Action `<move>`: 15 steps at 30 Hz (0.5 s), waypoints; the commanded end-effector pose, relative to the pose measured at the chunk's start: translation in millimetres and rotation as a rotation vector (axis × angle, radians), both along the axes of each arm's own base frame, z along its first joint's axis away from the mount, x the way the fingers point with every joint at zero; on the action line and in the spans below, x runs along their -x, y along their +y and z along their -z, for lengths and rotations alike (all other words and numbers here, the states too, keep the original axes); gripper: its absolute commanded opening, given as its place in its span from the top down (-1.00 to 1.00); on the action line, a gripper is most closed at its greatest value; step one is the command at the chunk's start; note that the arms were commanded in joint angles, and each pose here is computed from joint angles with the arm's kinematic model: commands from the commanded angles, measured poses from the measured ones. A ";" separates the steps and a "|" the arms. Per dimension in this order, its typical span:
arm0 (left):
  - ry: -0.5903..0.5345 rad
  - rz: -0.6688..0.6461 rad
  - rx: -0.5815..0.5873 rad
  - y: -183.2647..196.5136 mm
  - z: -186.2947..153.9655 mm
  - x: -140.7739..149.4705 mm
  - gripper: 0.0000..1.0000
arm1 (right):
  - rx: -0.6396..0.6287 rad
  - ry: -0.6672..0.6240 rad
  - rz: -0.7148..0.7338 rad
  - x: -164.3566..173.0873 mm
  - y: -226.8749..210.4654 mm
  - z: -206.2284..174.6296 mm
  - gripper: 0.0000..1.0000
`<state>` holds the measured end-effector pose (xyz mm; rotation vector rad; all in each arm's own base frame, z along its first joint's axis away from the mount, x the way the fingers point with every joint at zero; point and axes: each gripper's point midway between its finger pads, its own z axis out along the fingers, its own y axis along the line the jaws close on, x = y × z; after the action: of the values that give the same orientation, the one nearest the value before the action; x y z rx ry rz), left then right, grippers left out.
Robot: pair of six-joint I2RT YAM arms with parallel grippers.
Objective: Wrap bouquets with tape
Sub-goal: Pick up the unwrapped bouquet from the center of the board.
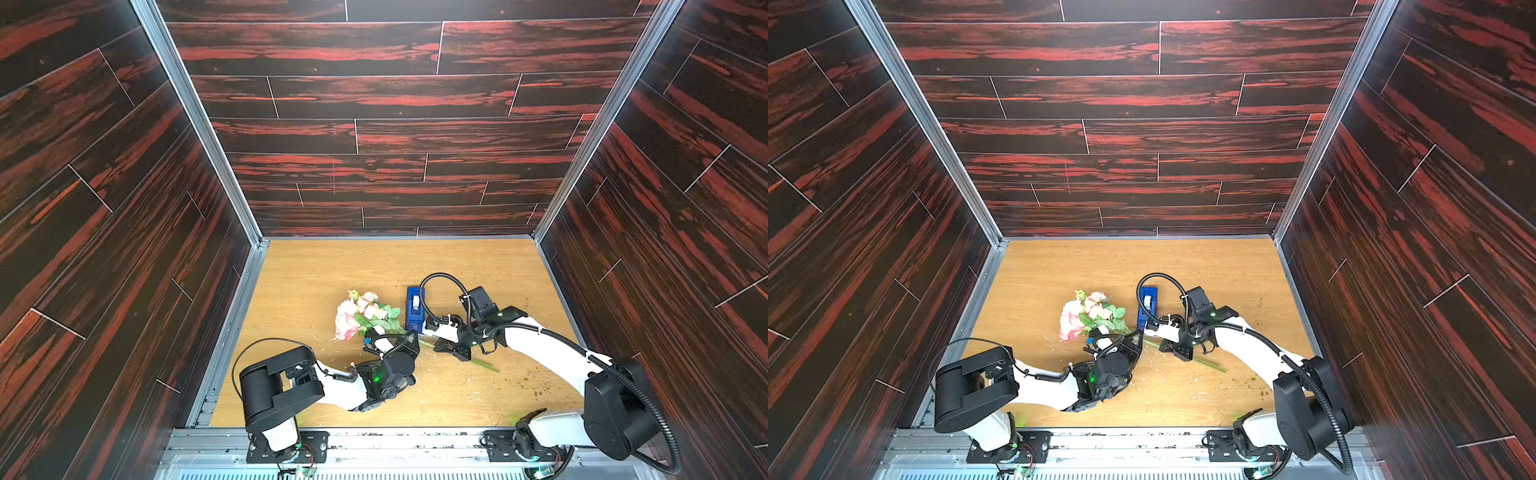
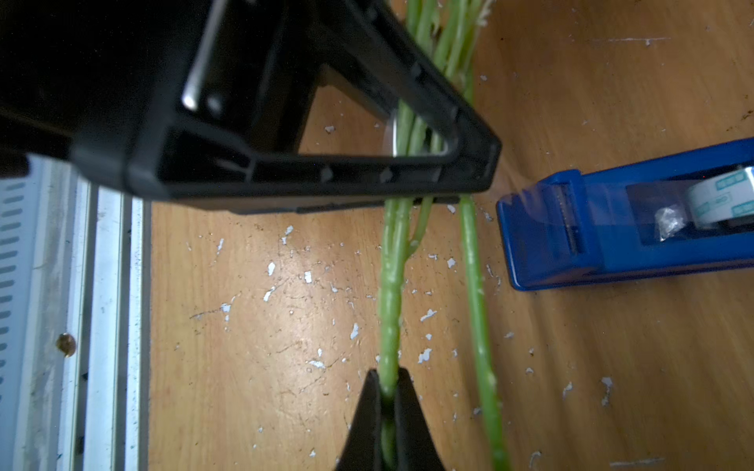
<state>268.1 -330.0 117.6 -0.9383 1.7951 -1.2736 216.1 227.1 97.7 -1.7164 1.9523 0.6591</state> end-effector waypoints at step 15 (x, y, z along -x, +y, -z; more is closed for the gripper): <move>-0.041 0.020 -0.043 5.8 -7.8 1.3 1.00 | -0.113 0.004 -0.046 21.1 9.4 -78.7 -0.52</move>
<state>266.4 -330.6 115.1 -0.8937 1.8219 -1.2578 206.0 230.8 149.6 -1.7045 1.8942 0.6880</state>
